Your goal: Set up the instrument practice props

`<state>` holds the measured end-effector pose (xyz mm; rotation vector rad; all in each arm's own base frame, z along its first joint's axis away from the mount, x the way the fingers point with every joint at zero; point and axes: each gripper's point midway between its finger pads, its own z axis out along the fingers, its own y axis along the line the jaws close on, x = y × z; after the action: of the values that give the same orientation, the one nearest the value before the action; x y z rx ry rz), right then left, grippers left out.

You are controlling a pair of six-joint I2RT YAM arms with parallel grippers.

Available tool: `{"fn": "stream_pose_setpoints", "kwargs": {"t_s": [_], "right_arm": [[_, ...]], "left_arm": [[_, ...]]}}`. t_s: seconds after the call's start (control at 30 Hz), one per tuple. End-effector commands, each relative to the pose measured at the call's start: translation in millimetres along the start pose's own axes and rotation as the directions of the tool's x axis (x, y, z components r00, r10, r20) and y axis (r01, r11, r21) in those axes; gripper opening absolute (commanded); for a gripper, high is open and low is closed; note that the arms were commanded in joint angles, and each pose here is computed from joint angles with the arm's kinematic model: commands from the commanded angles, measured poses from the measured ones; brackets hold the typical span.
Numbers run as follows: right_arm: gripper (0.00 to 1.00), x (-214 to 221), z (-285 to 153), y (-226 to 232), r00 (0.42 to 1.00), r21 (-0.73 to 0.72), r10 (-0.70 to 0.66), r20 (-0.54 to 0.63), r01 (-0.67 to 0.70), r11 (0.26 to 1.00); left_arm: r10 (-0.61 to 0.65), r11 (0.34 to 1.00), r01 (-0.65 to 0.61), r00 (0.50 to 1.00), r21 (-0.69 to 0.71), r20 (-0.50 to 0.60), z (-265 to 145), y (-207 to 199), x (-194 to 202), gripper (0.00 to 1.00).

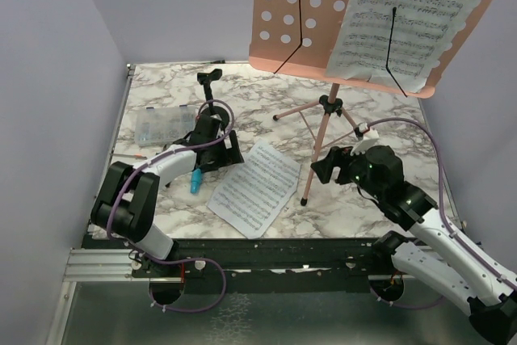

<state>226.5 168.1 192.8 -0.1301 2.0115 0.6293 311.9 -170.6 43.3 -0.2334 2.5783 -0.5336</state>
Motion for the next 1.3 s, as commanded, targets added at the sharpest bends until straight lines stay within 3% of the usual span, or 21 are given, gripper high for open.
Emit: {"fn": "stream_pose_setpoints", "kwargs": {"t_s": [0.0, 0.13, 0.53, 0.73, 1.27], "right_arm": [[0.86, -18.6, 4.0, 13.5, 0.999, -0.043, -0.043, 0.032, 0.044, 0.998], [0.86, -22.6, 6.9, 17.0, 0.997, -0.056, -0.061, 0.036, 0.063, 0.996], [0.86, -35.3, 11.4, 20.8, 0.994, -0.054, -0.092, 0.055, 0.095, 0.994], [0.86, -42.7, 12.1, 24.0, 0.993, -0.058, -0.1, 0.064, 0.104, 0.993], [0.86, -42.8, 16.1, 29.2, 0.994, -0.082, -0.095, 0.06, 0.1, 0.992]], "left_arm": [[0.019, 1.0, -0.019, 0.997, 0.002, -0.071, 5.5, 1.7, 9.2, 0.99], [0.006, 0.997, 0.006, 0.987, 0.075, -0.159, 10.0, -9.8, 25.7, 0.99], [-0.002, 0.971, 0.067, 0.962, 0.231, -0.272, 9.2, -44.9, 60.0, 0.96], [0.012, 0.96, 0.062, 0.965, 0.273, -0.262, -2.7, -63.0, 66.3, 0.94], [0.043, 0.954, 0.028, 0.973, 0.298, -0.228, -17.7, -59.9, 70.5, 0.84]]}}
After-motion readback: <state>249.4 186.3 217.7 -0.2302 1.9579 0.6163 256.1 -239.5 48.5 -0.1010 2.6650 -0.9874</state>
